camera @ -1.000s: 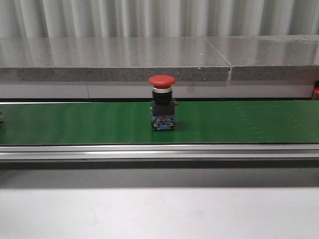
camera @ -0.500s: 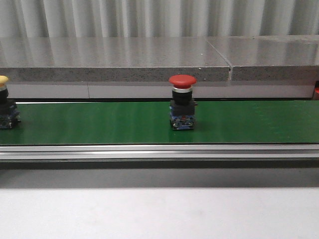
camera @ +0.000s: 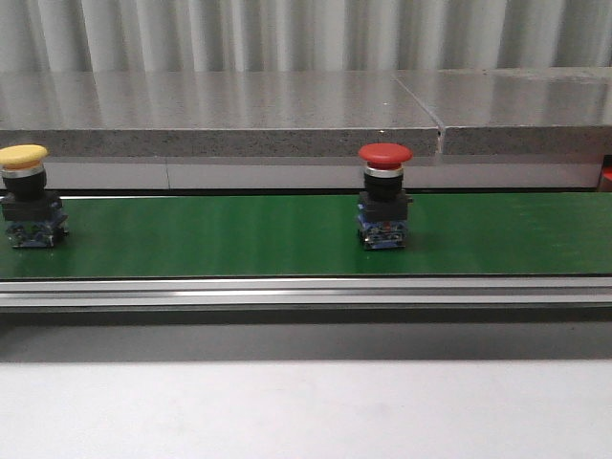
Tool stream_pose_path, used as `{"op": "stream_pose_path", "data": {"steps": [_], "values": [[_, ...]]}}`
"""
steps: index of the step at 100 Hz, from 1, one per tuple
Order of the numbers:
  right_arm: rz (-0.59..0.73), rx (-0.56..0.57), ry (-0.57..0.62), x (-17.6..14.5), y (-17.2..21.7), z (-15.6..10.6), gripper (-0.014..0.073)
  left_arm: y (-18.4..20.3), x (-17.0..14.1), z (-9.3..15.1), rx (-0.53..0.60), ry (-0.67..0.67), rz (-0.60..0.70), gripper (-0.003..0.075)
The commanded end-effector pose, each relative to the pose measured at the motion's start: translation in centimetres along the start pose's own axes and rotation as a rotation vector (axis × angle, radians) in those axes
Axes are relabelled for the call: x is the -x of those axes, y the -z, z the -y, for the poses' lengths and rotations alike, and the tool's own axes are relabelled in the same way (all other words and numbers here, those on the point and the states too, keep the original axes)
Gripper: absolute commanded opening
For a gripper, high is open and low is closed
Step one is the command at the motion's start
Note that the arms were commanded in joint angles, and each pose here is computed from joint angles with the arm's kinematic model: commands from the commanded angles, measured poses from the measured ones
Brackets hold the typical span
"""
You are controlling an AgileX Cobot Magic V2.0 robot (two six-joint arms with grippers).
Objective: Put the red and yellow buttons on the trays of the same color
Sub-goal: 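Lower the right gripper onto the red button on the belt and grasp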
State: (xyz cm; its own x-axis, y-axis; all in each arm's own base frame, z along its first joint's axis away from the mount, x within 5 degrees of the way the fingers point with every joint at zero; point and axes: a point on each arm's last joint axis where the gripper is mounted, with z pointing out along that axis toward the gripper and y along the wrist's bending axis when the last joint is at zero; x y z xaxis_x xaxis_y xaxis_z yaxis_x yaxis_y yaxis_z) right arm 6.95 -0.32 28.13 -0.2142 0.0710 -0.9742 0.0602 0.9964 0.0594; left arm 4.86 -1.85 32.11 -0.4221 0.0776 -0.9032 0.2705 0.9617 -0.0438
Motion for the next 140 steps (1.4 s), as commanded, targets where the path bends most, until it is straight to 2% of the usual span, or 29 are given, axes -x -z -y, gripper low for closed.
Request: {"op": "stream_pose_path", "data": {"steps": [1,10,28,42,49,56,61,73,80,115,140], "values": [[0.002,0.027,-0.054,3.2,-0.8,-0.4,-0.0057,0.3,1.2,0.1,-0.013,0.004,0.078,-0.0020],[-0.074,0.043,-0.094,4.5,-2.0,-0.7,-0.0057,0.3,1.2,0.1,-0.013,0.004,0.078,-0.0020],[-0.159,0.047,-0.011,6.6,-4.4,-0.9,-0.0056,0.3,1.2,0.1,-0.013,0.004,0.078,-0.0020],[-0.259,0.082,0.008,7.9,-5.8,-1.6,-0.0055,0.3,1.2,0.1,-0.013,0.004,0.078,-0.0020],[-0.310,0.106,0.018,8.4,-6.4,-2.0,-0.0025,0.3,1.2,0.1,-0.013,0.004,0.078,-0.0020],[-0.359,0.129,0.029,8.9,-7.1,-2.5,0.0066,0.3,1.2,0.1,-0.013,0.004,0.078,-0.0020],[-0.390,0.144,0.036,9.1,-7.5,-2.8,0.0169,0.3,1.2,0.1,-0.013,0.004,0.078,-0.0020],[-0.453,0.174,0.053,9.6,-8.7,-3.6,0.0486,0.3,1.2,0.1,-0.013,0.004,0.078,-0.0020],[-0.493,0.190,0.073,9.7,-9.4,-4.0,0.0585,0.3,1.2,0.1,-0.013,0.004,0.078,-0.0020],[-0.704,0.294,0.183,10.4,-13.9,-7.3,0.0571,0.3,1.2,0.1,-0.013,0.004,0.078,-0.0020],[-0.871,0.312,0.219,9.5,-18.2,-9.0,0.0569,0.3,1.2,0.1,-0.013,0.004,0.078,-0.0020]]}}
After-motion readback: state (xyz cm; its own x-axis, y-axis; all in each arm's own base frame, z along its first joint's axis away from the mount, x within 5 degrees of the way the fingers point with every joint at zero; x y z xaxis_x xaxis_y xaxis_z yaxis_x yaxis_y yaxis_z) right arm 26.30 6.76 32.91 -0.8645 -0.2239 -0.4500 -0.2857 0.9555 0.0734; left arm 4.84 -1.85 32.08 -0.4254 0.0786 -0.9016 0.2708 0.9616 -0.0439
